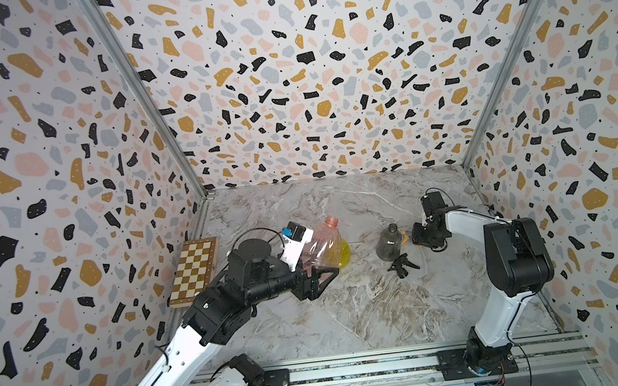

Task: Attach spray nozzles to spray bottles
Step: Pick up the spray nozzle from the center of the board.

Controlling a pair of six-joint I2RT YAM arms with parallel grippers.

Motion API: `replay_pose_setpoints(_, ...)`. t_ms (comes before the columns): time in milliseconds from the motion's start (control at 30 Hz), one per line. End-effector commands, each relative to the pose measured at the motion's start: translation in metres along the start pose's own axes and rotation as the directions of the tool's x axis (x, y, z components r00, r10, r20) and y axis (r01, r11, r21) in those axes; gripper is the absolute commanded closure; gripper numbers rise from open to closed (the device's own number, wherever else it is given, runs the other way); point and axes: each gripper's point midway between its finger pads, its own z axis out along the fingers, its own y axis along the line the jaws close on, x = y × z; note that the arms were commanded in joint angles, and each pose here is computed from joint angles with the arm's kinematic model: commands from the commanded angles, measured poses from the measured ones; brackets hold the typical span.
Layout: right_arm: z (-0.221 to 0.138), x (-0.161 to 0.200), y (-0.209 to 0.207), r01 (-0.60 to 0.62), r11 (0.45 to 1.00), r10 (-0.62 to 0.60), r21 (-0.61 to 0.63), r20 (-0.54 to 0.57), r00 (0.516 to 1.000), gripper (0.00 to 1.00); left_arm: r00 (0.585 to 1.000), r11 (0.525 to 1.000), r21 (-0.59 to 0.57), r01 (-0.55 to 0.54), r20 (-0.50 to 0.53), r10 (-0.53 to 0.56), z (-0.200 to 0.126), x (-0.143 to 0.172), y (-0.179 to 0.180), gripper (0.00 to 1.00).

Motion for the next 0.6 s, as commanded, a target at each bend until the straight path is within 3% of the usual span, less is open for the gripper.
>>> replay_pose_setpoints(0,-0.003,0.006,0.000,0.010,1.000,-0.010,0.008,-0.017,1.000,0.68,1.000,1.000,0.008,-0.010,0.006,0.010,0.004,-0.001,-0.001,1.00)
replay_pose_setpoints(300,-0.059,-0.030,-0.002,-0.062,0.996,0.073,-0.064,0.174,0.982,0.80,1.000,1.000,0.016,-0.008,0.003,0.008,0.010,-0.003,0.000,1.00)
replay_pose_setpoints(433,-0.106,-0.048,-0.002,-0.076,0.989,0.111,-0.126,0.303,0.946,0.82,1.000,1.000,0.022,0.001,0.002,-0.001,0.015,-0.004,0.001,1.00)
replay_pose_setpoints(567,-0.164,-0.057,0.016,-0.011,0.975,0.110,-0.220,0.441,0.891,0.82,1.000,0.998,0.056,0.007,0.013,-0.007,0.021,-0.008,-0.003,1.00)
